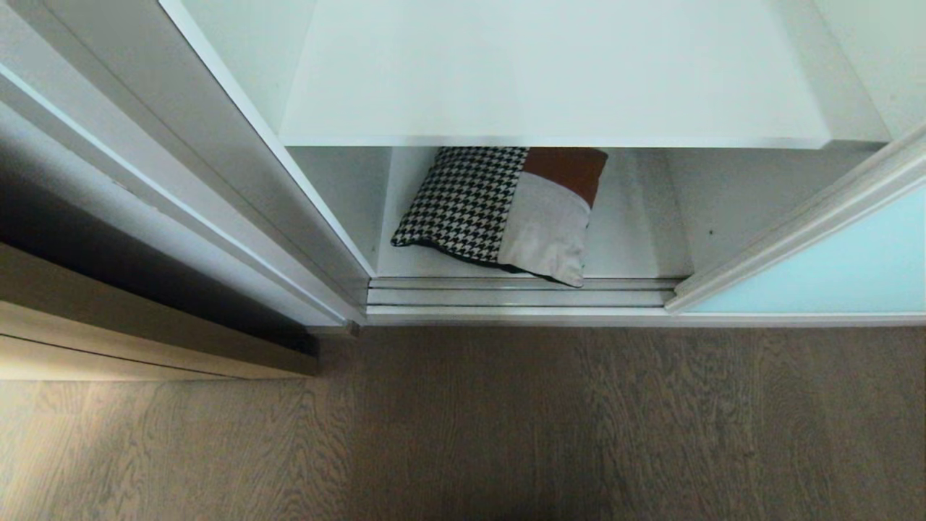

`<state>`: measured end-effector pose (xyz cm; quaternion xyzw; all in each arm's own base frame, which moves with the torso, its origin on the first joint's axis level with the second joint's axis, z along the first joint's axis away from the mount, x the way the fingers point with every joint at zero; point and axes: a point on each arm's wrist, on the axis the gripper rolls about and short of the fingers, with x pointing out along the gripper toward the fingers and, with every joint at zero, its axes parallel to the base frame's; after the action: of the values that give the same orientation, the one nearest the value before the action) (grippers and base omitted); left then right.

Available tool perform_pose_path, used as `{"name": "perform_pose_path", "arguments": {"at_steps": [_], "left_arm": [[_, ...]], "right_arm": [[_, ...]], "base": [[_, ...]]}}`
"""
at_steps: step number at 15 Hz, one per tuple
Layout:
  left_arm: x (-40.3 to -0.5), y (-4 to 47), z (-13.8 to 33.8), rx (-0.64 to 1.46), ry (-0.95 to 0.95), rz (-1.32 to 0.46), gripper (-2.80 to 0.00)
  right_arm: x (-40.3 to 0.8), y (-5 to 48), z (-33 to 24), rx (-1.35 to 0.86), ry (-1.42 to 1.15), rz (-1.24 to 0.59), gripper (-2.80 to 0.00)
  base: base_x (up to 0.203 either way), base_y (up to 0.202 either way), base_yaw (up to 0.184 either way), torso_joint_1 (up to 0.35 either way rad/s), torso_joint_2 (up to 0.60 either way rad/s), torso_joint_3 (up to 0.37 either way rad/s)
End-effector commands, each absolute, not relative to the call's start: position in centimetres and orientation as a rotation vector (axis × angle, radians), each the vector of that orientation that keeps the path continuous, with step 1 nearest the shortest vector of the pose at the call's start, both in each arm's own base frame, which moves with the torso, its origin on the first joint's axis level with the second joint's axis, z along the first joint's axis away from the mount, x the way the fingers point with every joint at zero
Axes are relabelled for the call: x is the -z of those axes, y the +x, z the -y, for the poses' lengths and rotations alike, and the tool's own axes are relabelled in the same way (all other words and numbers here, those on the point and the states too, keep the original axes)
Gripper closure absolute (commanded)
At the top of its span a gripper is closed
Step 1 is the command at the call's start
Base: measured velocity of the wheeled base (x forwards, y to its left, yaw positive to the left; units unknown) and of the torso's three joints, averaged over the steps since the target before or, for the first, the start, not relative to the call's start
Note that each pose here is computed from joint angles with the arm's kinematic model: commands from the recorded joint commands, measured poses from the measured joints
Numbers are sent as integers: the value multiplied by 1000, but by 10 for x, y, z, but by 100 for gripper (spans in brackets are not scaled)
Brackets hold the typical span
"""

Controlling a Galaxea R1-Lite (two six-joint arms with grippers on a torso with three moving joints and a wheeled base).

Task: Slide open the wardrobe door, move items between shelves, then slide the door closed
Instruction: Open the door

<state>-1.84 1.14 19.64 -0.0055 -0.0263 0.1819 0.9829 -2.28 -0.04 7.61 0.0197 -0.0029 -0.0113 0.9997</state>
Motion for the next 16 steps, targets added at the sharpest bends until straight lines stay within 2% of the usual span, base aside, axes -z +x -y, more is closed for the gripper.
{"name": "perform_pose_path", "arguments": {"at_steps": [1,3,6,11,14,16], "left_arm": [[-184,-27,-12,-423,-38,92,0],[-177,-31,-9,-326,-44,114,0],[-172,-31,-8,-313,-46,111,0],[-94,-29,-5,-231,41,54,0],[-84,-23,0,-4,41,70,0],[-78,-23,1,28,29,18,0]], "right_arm": [[-76,-23,0,23,40,7,0],[-76,-23,0,23,40,5,0],[-76,-23,0,23,40,7,0],[-76,-23,0,23,40,5,0],[-76,-23,0,23,40,7,0],[-76,-23,0,23,40,5,0]], "base": [[0,0,0,0,0,0],[0,0,0,0,0,0],[0,0,0,0,0,0],[0,0,0,0,0,0],[0,0,0,0,0,0],[0,0,0,0,0,0]]}}
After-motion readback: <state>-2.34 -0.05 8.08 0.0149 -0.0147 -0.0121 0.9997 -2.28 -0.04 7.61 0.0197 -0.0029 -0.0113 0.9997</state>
